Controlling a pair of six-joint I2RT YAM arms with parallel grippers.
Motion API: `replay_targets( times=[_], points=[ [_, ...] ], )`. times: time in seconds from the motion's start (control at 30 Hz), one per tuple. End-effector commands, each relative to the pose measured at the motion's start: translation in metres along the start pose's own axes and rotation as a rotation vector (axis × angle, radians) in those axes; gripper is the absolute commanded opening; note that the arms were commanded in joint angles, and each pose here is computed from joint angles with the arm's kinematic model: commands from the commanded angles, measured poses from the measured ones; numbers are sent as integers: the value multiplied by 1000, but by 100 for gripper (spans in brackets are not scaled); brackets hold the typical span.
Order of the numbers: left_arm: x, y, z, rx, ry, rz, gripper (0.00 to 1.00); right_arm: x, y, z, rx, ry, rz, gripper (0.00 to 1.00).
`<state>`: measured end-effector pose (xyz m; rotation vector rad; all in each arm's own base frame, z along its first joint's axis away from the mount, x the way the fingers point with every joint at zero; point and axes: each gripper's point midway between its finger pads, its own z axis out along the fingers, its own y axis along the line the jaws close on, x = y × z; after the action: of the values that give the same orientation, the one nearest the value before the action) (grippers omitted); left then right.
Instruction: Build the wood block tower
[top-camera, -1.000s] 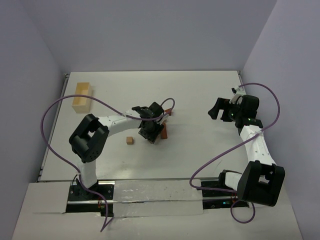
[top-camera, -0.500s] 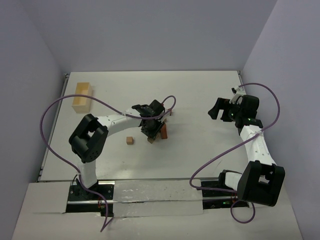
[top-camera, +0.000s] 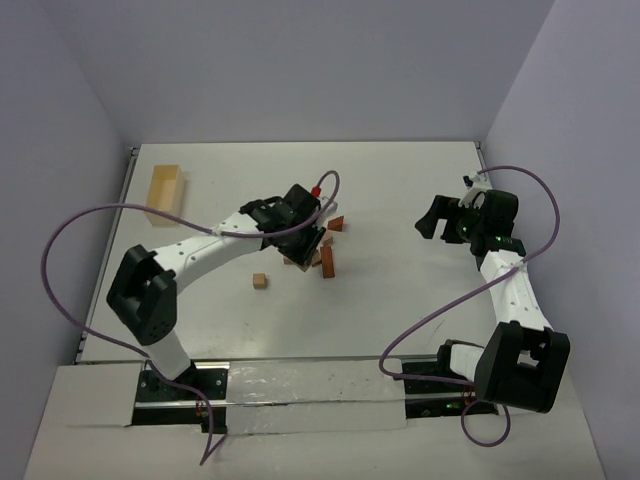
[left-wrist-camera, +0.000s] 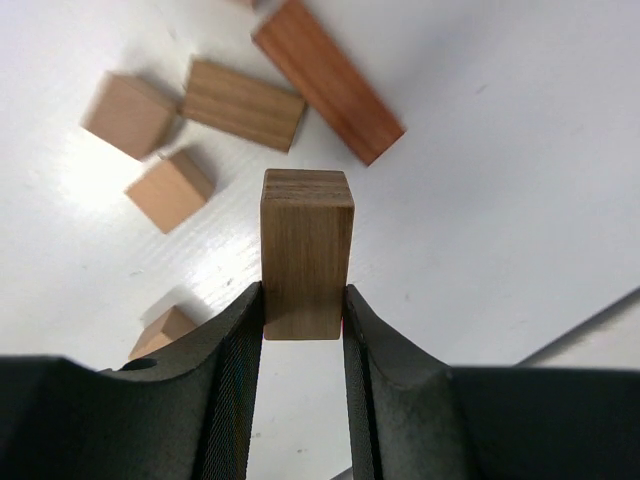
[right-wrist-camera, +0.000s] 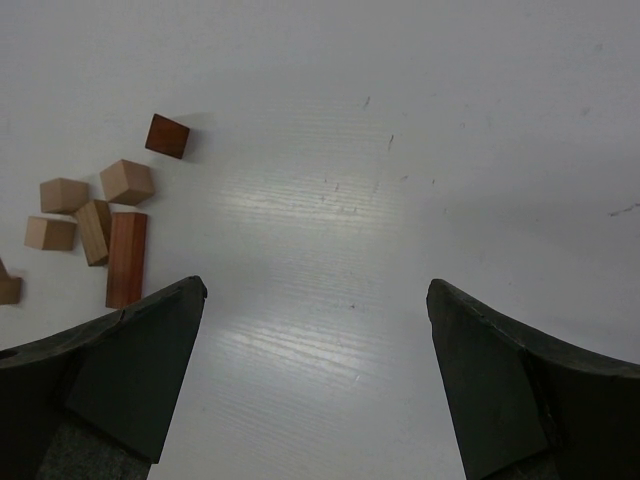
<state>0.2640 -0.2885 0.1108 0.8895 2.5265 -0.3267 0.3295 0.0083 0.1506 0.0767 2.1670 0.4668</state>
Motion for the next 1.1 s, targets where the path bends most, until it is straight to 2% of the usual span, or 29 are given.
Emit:
replay_targets(
  times=[0.0,0.07,0.17,0.23,0.3,0.47,0.63,0.73,1.07],
  points=[
    [-48,16,-52,-6,-192,-126,0,-24,21,-7,-51,-65,1,96],
    [-53,44,-61,-7,-210,-240,0,-22,43,-5,-38,-71,-40,81],
    [-52,76,-66,-17,-210,-335,0,0,93,4,-85,-19,-128,79],
    [-48,91,-68,-34,-210,-366,0,10,98,9,-36,4,-127,69],
    [-46,102,-72,-62,-224,-379,0,27,109,18,-14,61,-119,66],
    [-52,124,-88,-137,-290,-406,0,68,133,50,78,208,-146,66],
    [-55,145,-106,-225,-339,-411,0,88,173,65,46,267,-182,66],
    [-44,153,-103,-246,-321,-431,0,106,196,67,38,291,-243,67],
    [-39,163,-107,-258,-339,-454,0,158,213,92,104,445,-361,66]
  ],
)
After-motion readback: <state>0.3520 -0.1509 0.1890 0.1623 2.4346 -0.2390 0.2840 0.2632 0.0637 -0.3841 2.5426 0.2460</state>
